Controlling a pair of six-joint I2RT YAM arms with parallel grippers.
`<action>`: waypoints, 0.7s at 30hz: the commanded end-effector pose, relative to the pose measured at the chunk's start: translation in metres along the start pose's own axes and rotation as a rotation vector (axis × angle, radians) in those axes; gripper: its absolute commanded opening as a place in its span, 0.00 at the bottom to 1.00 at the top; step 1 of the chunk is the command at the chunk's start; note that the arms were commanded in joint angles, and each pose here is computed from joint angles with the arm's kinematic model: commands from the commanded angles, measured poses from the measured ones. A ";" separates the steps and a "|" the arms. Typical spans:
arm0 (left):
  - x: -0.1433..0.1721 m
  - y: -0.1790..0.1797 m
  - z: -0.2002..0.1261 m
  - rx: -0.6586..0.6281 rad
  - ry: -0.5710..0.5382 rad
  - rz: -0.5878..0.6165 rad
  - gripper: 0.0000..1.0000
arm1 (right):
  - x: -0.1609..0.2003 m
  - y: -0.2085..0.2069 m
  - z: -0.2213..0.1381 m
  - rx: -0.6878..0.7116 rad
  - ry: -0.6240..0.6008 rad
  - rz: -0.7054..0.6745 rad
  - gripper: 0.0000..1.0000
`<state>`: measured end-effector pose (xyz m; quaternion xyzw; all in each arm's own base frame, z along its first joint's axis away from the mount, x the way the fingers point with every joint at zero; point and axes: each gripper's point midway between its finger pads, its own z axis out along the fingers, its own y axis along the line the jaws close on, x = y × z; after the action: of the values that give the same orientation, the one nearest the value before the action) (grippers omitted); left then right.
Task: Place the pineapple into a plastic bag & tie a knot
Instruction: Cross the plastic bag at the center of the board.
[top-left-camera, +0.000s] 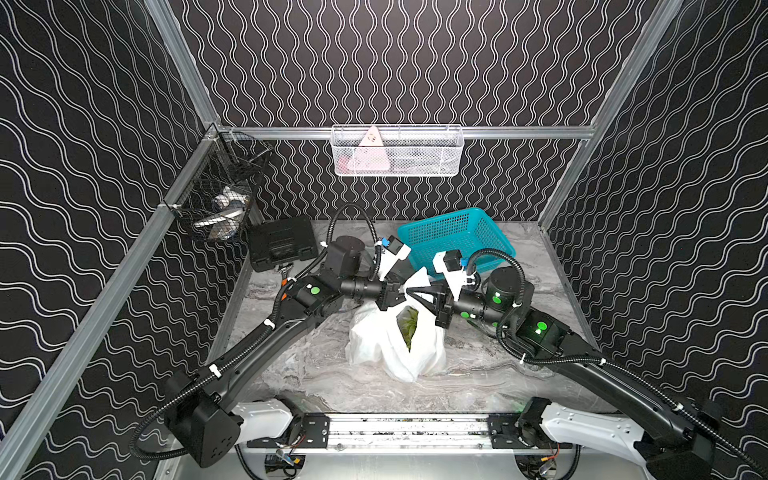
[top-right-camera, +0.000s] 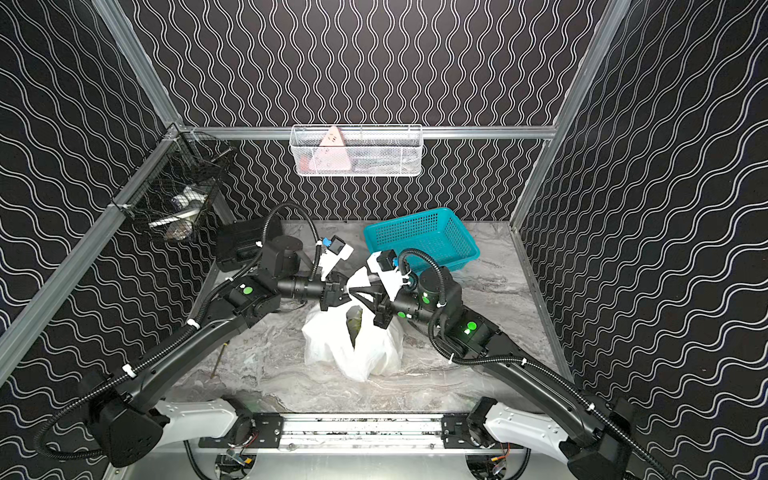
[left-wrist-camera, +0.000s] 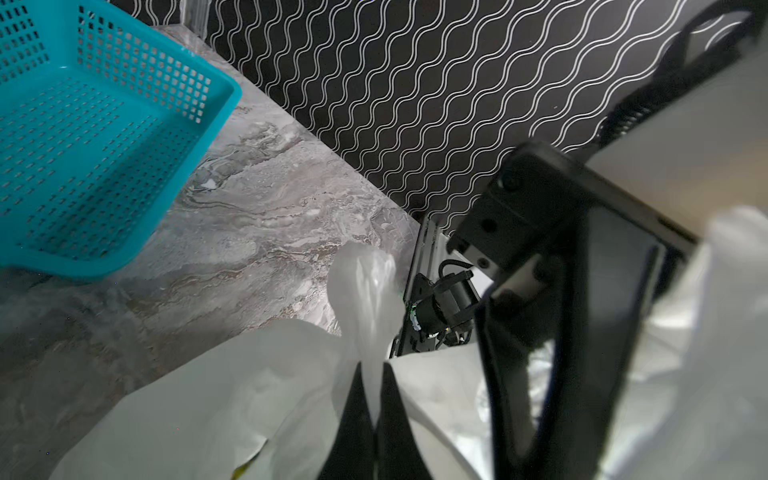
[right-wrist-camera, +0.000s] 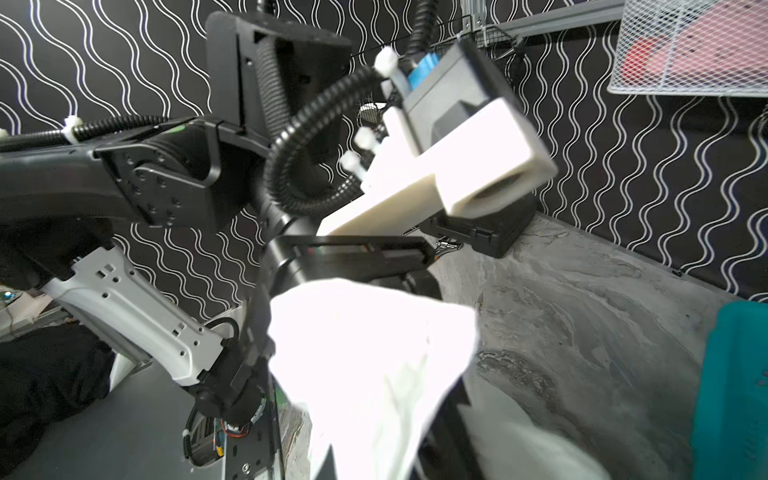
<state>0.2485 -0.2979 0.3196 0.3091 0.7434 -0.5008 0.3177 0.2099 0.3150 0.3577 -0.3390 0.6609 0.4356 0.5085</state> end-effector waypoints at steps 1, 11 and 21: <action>-0.001 -0.010 0.006 0.069 -0.011 0.033 0.00 | -0.013 0.013 0.009 -0.093 -0.025 0.037 0.00; 0.015 -0.034 0.003 0.169 -0.031 0.108 0.00 | -0.022 -0.035 0.002 0.085 -0.069 0.160 0.08; -0.004 -0.039 0.007 0.215 -0.095 0.098 0.11 | -0.002 -0.030 0.001 0.013 -0.052 0.275 0.18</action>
<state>0.2216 -0.3131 0.3235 0.3442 0.6840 -0.5585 0.3191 0.2390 0.3043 0.3436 -0.2444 0.6998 0.4858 0.4632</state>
